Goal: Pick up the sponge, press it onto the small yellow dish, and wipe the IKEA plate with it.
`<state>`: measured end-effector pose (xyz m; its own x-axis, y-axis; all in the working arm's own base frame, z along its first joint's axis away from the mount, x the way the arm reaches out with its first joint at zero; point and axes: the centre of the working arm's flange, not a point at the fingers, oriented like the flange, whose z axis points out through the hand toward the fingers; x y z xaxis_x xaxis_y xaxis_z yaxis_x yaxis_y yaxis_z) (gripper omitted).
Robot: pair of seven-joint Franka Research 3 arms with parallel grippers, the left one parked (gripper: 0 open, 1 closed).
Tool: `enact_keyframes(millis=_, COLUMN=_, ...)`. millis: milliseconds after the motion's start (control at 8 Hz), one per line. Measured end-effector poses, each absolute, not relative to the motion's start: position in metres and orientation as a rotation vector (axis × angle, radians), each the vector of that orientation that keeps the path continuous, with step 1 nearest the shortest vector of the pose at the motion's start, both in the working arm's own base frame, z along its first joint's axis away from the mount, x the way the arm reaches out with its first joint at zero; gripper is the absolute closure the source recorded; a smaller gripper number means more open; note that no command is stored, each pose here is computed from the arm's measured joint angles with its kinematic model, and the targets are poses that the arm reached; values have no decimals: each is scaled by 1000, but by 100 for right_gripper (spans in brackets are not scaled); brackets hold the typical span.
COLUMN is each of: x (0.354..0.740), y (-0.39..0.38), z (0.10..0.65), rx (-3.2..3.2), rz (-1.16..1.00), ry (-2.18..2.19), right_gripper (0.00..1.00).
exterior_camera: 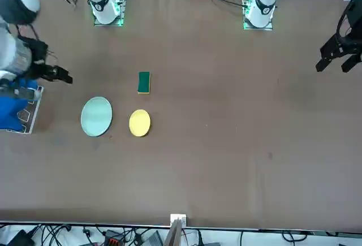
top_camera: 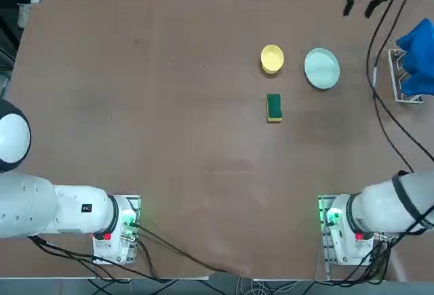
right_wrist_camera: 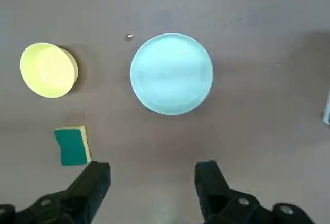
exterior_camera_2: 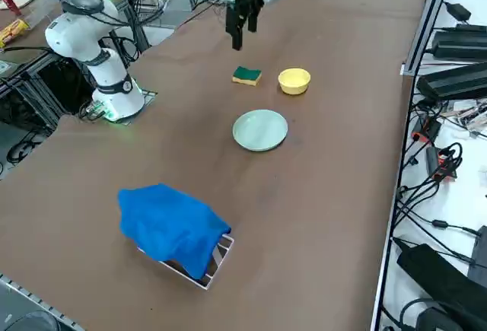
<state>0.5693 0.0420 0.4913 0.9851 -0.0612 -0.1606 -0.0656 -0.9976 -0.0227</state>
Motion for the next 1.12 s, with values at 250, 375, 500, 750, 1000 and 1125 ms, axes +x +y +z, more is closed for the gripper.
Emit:
enact_keyframes(millis=250, x=556, y=68, z=457, rx=-3110, rz=247, ry=58, right_gripper=0)
enact_keyframes(millis=375, x=550, y=80, z=443, rx=-3114, rz=238, ry=64, right_gripper=0)
enact_keyframes(millis=500, x=545, y=96, z=429, rx=-3118, rz=221, ry=78, right_gripper=0)
enact_keyframes(millis=750, x=532, y=138, z=399, rx=-3125, rz=173, ry=133, right_gripper=0)
enact_keyframes(millis=1000, x=520, y=185, z=374, rx=-3125, rz=136, ry=221, right_gripper=0)
enact_keyframes(millis=1125, x=517, y=208, z=362, rx=-3122, rz=116, ry=249, right_gripper=0)
